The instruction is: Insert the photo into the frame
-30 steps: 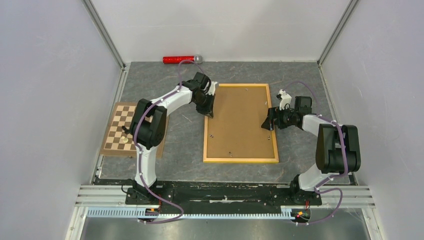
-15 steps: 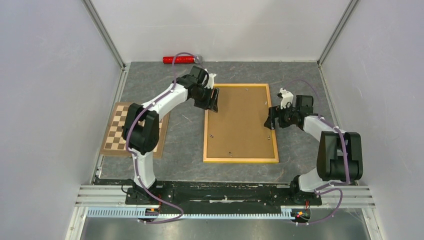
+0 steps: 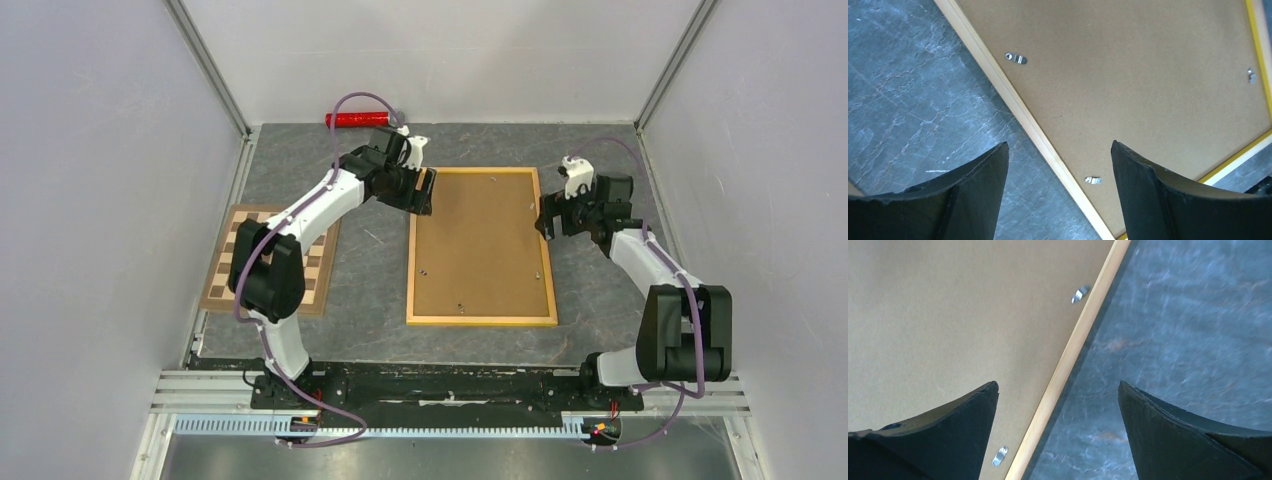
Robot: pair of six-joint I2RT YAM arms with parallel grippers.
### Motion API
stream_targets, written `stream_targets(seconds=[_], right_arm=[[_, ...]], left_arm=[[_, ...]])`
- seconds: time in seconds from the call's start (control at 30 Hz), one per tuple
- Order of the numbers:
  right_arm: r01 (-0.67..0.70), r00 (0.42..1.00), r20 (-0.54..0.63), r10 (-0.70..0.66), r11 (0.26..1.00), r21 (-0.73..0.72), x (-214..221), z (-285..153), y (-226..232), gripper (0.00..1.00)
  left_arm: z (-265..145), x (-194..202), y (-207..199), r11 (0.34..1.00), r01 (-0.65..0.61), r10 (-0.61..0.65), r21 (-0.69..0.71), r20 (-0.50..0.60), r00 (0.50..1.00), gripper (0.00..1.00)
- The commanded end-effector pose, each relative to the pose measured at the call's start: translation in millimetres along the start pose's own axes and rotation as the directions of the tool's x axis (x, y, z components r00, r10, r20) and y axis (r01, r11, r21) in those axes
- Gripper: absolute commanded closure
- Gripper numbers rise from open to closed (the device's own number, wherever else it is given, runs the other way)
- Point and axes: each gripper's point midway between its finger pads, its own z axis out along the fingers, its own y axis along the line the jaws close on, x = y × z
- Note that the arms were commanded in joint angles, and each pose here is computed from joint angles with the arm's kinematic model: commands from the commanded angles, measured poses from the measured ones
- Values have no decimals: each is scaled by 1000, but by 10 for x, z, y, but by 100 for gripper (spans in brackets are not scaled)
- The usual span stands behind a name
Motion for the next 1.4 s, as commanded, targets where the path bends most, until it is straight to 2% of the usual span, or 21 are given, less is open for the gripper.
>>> stream_targets(seconds=[0.0,0.13,0.37,0.5,0.67,0.8,0.93,1.0,1.1,1.17,1.37], right_arm=[[86,983,152,-100,992,95,-663,-14,-141,6],[130,971,186,-151,984,121,-943,129,-99,5],[137,972,174,-158,983,125,-1013,330,-85,4],[154,977,131,-171,980,126,-856,416,-86,4],[195,976,75,-203,975,103,-593,427,-24,4],[234,970,51,-239,969,84,-451,351,33,4],[241,970,-5,-241,968,64,-209,273,77,4],[238,971,-19,-237,970,54,-134,251,106,4],[229,973,-25,-228,972,49,-75,218,131,5],[228,974,-28,-227,972,57,-58,195,126,5],[224,974,-42,-221,971,87,17,128,99,5]], left_arm=[[-213,-262,39,995,-93,98,-44,136,986,19],[-171,-213,71,994,-99,105,-53,137,985,19],[-68,-49,127,993,-96,102,-62,97,990,18],[-28,5,103,995,-96,99,-40,78,992,17],[-10,229,84,989,-149,149,-9,-17,989,17],[-24,524,51,964,-266,266,10,-101,959,17],[-62,752,25,949,-315,312,8,-161,936,17],[-51,822,11,961,-278,273,-5,-177,946,17],[-12,841,52,984,-158,142,-77,-179,974,16],[31,878,-7,994,-84,72,-69,-168,983,15],[124,970,-116,997,57,-66,-56,-174,983,15]])
